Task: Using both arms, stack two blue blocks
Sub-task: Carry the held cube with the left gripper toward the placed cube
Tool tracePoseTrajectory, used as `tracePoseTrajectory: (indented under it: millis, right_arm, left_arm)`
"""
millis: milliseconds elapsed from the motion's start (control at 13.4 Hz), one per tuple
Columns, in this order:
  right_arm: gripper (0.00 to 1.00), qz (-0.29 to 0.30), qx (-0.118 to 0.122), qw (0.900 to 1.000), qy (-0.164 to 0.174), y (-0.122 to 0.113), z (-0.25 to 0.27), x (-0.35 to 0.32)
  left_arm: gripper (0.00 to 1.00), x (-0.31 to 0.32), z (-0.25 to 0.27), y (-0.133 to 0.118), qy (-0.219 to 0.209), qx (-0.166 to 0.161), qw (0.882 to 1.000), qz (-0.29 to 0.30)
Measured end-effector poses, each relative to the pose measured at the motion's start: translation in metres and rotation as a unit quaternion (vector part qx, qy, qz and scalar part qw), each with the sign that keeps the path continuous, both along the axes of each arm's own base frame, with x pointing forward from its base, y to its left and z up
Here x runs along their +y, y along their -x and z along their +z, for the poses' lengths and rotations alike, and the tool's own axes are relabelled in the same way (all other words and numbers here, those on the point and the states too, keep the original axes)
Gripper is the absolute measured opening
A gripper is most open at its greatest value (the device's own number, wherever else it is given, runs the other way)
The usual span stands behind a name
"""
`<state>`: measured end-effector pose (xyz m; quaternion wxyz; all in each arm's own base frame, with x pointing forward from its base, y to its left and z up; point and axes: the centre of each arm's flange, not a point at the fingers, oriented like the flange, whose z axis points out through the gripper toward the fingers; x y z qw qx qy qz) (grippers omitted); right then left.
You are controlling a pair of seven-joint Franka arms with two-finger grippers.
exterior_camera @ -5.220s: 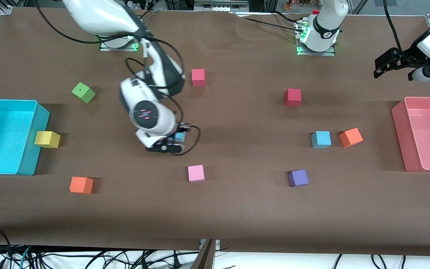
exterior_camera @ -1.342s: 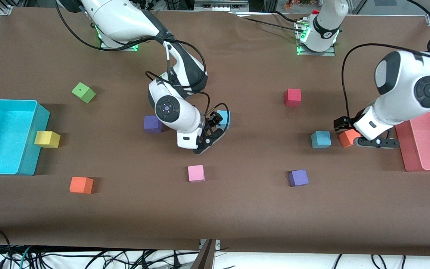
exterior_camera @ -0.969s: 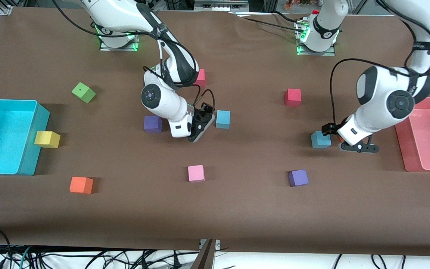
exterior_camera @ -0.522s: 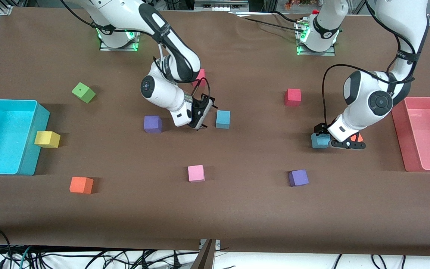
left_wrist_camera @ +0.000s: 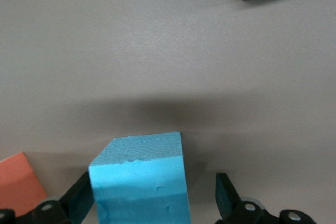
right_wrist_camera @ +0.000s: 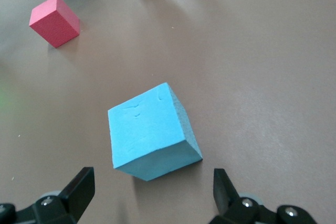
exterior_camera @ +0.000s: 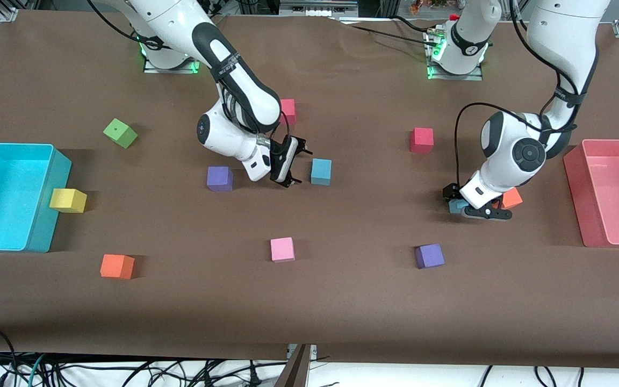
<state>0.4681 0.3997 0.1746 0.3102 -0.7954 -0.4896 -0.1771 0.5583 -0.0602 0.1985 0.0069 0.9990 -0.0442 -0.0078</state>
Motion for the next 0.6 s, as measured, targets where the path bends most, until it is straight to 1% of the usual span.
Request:
tracePoseTrajectory:
  millis: [75, 149, 224, 373, 447, 522, 597]
  right_arm:
    - [1.0, 0.008, -0.008, 1.0, -0.001, 0.0, 0.0, 0.0]
    - [1.0, 0.015, -0.017, 1.0, -0.004, 0.0, 0.0, 0.0]
    - [1.0, 0.022, -0.025, 0.999, -0.006, 0.001, -0.002, -0.001]
    - [1.0, 0.025, -0.033, 0.999, -0.014, 0.003, -0.009, -0.003]
    - [1.0, 0.024, -0.036, 0.999, -0.019, 0.005, -0.014, -0.004]
    - [1.0, 0.024, -0.038, 0.999, -0.024, 0.007, -0.018, -0.004]
    - [1.0, 0.024, -0.039, 0.999, -0.028, 0.01, -0.02, -0.003]
  left_arm:
    - [0.95, -0.001, 0.0, 0.0, 0.0, 0.0, 1.0, 0.0]
    - [0.94, 0.0, 0.0, 0.0, 0.0, -0.001, 1.0, 0.0]
    - [0.86, 0.0, 0.0, 0.0, 0.0, -0.001, 1.0, 0.0]
    - [0.61, 0.0, 0.0, 0.0, 0.0, -0.001, 1.0, 0.0]
    - [0.58, 0.0, 0.001, 0.0, 0.0, -0.001, 1.0, 0.001]
    - [0.57, 0.0, 0.002, -0.001, 0.0, -0.002, 1.0, 0.001]
    - [0.54, 0.0, 0.009, -0.004, 0.0, -0.008, 1.0, 0.001]
